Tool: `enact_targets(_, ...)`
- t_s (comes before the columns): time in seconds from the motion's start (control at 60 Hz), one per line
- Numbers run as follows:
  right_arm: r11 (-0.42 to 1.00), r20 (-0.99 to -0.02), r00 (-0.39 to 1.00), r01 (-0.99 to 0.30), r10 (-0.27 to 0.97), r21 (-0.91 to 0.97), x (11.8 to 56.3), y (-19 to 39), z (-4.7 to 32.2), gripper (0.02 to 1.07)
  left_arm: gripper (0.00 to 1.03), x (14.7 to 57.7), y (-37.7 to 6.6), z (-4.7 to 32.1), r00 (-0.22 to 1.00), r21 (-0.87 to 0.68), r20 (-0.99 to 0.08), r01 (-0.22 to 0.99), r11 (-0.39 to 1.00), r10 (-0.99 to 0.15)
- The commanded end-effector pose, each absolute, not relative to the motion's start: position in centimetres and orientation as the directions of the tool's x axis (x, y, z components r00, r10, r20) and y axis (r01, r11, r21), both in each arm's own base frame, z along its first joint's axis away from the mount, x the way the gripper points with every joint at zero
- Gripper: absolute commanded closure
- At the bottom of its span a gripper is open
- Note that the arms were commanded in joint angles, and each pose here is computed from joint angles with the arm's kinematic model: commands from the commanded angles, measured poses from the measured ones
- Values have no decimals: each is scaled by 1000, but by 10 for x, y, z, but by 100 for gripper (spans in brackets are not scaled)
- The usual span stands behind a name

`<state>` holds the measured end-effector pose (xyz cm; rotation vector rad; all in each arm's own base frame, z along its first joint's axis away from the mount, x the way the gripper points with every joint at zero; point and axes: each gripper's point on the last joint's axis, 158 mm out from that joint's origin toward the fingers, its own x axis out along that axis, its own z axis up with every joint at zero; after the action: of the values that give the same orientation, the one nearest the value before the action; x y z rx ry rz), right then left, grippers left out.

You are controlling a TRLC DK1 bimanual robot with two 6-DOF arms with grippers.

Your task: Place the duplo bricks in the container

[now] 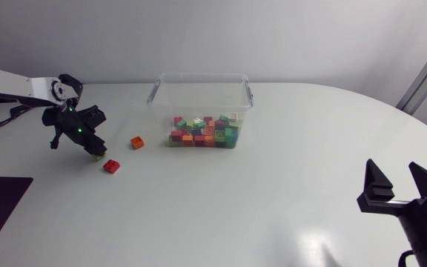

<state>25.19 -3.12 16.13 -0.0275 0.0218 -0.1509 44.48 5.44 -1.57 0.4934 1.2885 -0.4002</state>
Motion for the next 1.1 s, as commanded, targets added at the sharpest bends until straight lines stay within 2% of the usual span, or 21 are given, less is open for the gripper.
enact_targets(0.0,990,-34,989,143,-143,-13,252,-30,154,6,77,449,39,45,346,185,-938,535,824,-15)
enact_targets(0.183,990,-35,989,143,-143,-13,253,-30,153,6,77,438,-10,148,519,253,-853,513,820,-61)
enact_targets(0.367,990,-34,989,143,-143,-13,252,-30,154,6,77,428,-75,195,584,222,-795,532,817,-165)
enact_targets(0.567,990,-34,989,143,-143,-13,252,-30,154,6,77,442,-129,201,614,169,-751,532,829,-241)
enact_targets(0.767,990,-35,989,143,-143,-13,253,-30,153,6,77,465,-180,216,694,138,-640,526,839,-330)
enact_targets(0.933,990,-35,989,143,-143,-13,253,-30,153,6,77,494,-206,202,717,120,-600,518,847,-354)
enact_targets(1.083,990,-34,989,143,-143,-13,252,-30,154,6,77,514,-210,196,721,97,-599,497,863,-348)
